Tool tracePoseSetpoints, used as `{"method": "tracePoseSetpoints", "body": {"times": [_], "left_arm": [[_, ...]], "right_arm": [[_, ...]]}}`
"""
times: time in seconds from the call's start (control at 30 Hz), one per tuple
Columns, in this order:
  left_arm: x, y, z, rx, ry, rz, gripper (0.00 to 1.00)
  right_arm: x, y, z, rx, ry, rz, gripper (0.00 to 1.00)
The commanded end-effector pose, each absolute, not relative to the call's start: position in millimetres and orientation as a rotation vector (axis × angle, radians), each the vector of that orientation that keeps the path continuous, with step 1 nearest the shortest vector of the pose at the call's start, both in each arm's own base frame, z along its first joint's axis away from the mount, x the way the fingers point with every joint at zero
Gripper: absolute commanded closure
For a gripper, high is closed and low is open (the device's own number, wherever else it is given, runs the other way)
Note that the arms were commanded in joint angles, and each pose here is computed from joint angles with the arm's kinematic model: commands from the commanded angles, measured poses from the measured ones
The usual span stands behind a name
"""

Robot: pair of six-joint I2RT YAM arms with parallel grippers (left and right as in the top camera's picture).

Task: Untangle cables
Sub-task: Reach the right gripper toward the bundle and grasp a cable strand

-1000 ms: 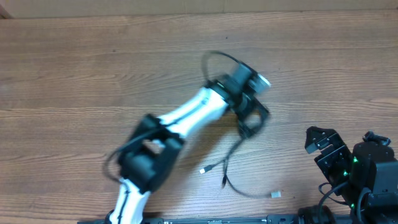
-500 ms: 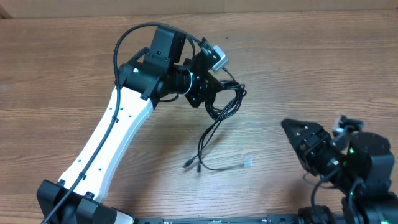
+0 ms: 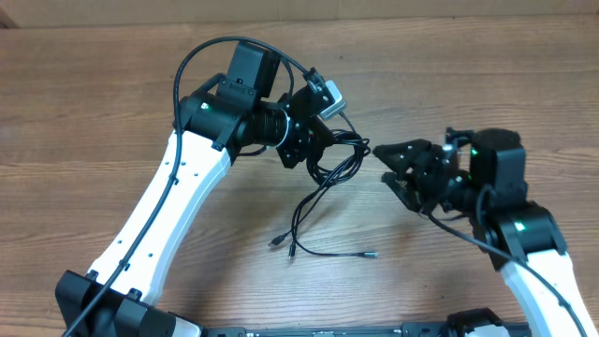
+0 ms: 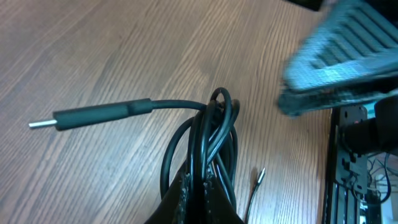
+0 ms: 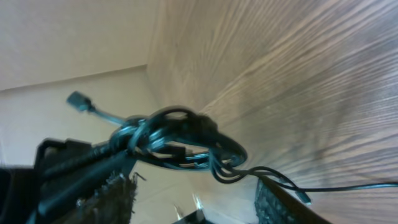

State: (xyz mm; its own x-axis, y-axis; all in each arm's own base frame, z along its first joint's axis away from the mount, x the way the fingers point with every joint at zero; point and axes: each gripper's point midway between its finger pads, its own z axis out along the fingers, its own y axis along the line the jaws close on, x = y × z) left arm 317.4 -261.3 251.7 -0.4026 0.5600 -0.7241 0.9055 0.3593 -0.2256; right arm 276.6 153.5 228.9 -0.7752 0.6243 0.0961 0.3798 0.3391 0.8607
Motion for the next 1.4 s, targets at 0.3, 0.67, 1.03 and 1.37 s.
{"method": "tracePoseSetpoints", "body": {"times": [0.3, 0.67, 1.03, 1.37], "left_arm": [[306, -259, 263, 1.356, 1.997, -0.836, 0.96], [313, -259, 267, 1.337, 1.977, -0.821, 0.96], [375, -203, 272, 0.798, 2.223, -0.760, 0.96], [339, -213, 277, 0.983, 2.137, -0.991, 0.96]], "right_arm": [[304, 208, 226, 0.889, 2.370, 1.630, 0.69], [282, 227, 217, 0.861, 2.474, 1.627, 0.96], [260, 202, 162, 1.135, 2.629, 1.259, 0.96], [292, 216, 197, 0.848, 2.462, 1.394, 0.60]]}}
